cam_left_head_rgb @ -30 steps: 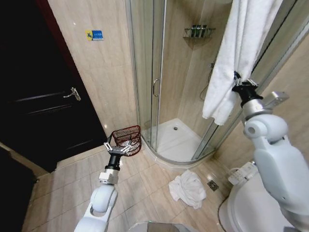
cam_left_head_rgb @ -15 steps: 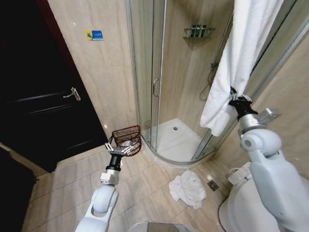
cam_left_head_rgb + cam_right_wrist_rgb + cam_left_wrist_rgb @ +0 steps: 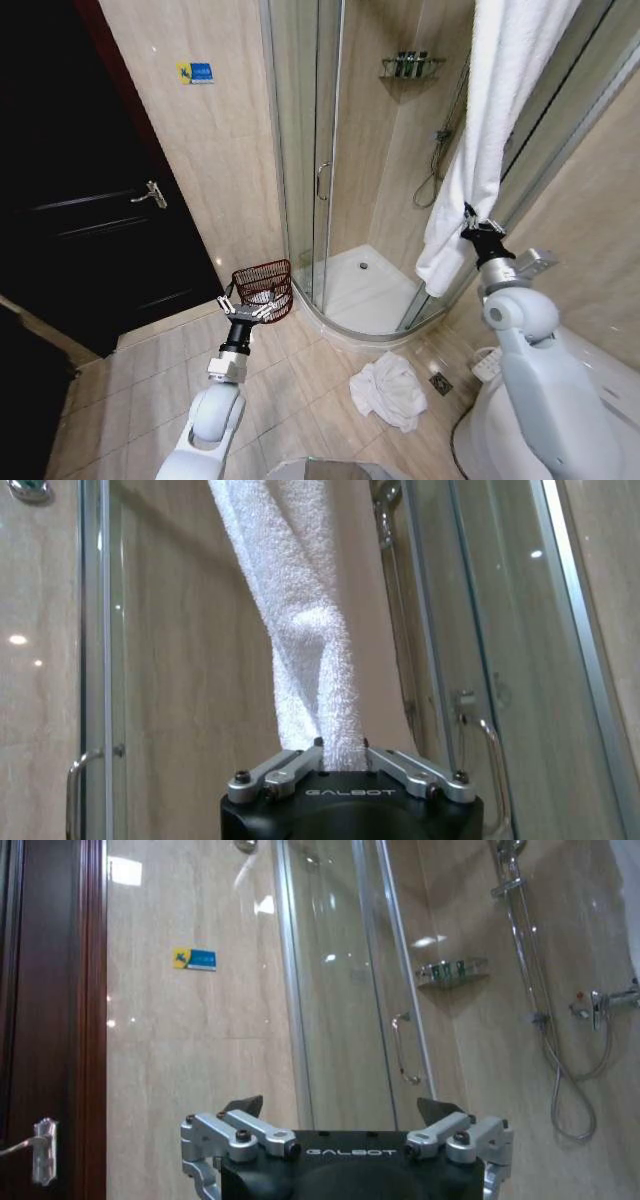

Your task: Discard the used towel into the hamper.

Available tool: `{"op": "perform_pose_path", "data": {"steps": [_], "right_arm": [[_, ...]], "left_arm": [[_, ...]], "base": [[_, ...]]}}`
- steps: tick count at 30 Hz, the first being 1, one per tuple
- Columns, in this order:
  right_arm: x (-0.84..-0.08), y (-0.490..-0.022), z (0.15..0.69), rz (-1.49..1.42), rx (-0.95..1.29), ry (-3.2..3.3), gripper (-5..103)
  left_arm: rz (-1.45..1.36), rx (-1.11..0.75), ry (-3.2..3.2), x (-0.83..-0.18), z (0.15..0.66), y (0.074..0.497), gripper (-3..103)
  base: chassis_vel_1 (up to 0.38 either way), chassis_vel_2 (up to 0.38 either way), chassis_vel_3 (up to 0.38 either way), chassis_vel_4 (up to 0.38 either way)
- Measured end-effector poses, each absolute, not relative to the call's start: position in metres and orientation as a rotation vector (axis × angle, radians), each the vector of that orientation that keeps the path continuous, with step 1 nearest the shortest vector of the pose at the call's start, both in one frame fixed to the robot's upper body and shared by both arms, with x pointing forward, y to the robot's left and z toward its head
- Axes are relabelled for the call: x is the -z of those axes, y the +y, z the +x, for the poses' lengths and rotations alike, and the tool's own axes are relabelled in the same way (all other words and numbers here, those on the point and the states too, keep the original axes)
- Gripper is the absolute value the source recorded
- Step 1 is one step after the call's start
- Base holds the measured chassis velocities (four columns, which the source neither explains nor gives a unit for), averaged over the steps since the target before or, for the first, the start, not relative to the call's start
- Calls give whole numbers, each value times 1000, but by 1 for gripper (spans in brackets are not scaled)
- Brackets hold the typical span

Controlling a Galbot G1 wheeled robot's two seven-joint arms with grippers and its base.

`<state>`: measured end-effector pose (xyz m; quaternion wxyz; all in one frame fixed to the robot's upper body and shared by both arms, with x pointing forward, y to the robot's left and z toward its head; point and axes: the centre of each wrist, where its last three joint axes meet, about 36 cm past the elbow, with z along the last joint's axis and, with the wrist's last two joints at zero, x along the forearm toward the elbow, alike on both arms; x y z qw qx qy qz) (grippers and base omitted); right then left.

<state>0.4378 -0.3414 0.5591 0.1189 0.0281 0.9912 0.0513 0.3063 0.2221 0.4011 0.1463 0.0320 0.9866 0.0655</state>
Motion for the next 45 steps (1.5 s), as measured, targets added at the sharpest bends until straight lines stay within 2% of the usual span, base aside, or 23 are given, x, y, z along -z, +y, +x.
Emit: {"op": "perform_pose_path", "data": {"steps": [24,45], "right_arm": [[-509,-325,424,117,-153,2968,3],[-462,-292,406,179,-163,3040,3]], "left_arm": [[87,-131,2831,-402,311,225,100],[82,-73,2825,-388,316,236,100]], "base": [[0,0,0,0],[0,0,0,0]]}}
